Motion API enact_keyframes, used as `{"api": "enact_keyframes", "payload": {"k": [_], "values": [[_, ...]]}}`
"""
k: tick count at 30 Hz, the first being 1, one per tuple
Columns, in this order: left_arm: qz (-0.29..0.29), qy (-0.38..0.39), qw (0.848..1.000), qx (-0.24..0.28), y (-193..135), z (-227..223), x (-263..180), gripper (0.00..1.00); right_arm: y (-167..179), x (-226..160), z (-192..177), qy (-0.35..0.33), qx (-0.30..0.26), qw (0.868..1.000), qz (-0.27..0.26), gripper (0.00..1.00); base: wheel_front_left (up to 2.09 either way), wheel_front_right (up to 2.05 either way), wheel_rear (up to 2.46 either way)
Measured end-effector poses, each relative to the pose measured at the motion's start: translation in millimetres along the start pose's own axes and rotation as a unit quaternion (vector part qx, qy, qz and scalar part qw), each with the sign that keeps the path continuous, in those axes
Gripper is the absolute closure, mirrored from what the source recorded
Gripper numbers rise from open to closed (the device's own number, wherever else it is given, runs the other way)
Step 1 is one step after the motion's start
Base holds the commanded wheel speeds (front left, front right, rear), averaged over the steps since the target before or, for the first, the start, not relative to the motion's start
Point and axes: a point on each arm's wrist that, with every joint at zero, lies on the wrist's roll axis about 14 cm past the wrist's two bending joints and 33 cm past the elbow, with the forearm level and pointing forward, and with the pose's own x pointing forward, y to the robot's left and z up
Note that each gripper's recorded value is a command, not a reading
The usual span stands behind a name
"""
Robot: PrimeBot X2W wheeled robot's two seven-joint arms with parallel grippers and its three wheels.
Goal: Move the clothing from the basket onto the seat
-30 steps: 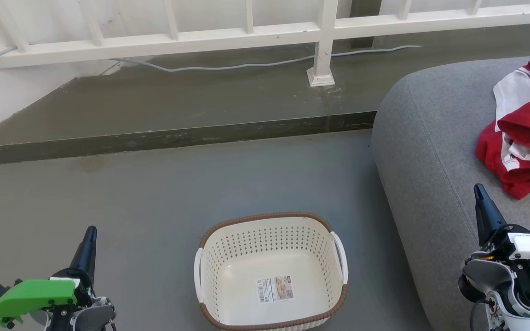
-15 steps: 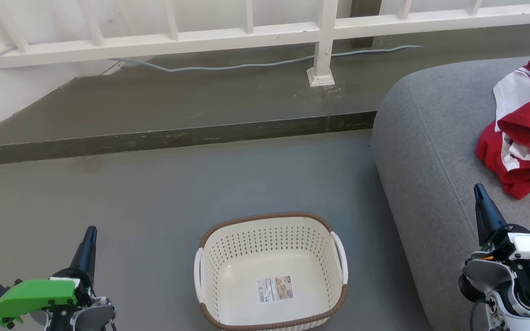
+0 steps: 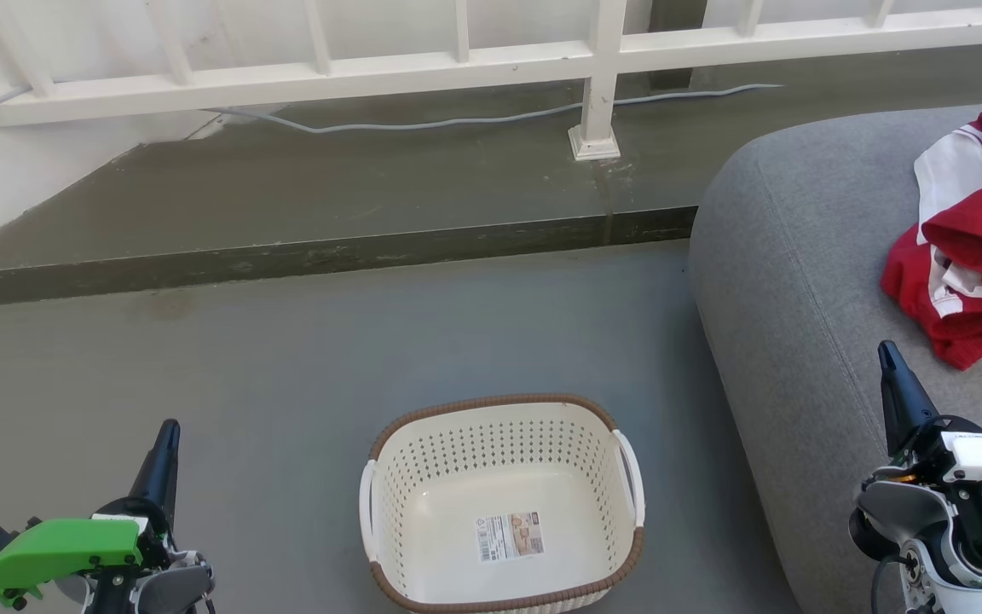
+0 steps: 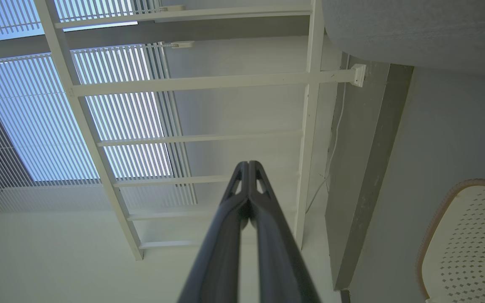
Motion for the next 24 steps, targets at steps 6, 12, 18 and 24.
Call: {"api": "enact_keyframes", "payload": {"k": [6,12,18,24], "values": [[0.0,0.0,1.0,0.0,0.0,0.2,0.0,1.0,0.0,0.0,0.0,0.0,0.0,1.0,0.0,1.0,0.0,0.0,0.0],[0.0,-0.001,1.0,0.0,0.0,0.4,0.0,1.0,0.1,0.0,0.1,0.0,0.0,1.0,0.0,1.0,0.0,0.0,0.0],[0.0,-0.001,1.0,0.0,-0.1,0.8,0.0,1.0,0.1,0.0,0.3,-0.001,0.0,1.0,0.0,1.0,0.0,0.0,0.0],[0.0,-0.002,1.0,0.0,-0.2,1.2,0.0,1.0,0.2,0.0,0.3,-0.001,0.0,1.0,0.0,1.0,0.0,0.0,0.0]]}}
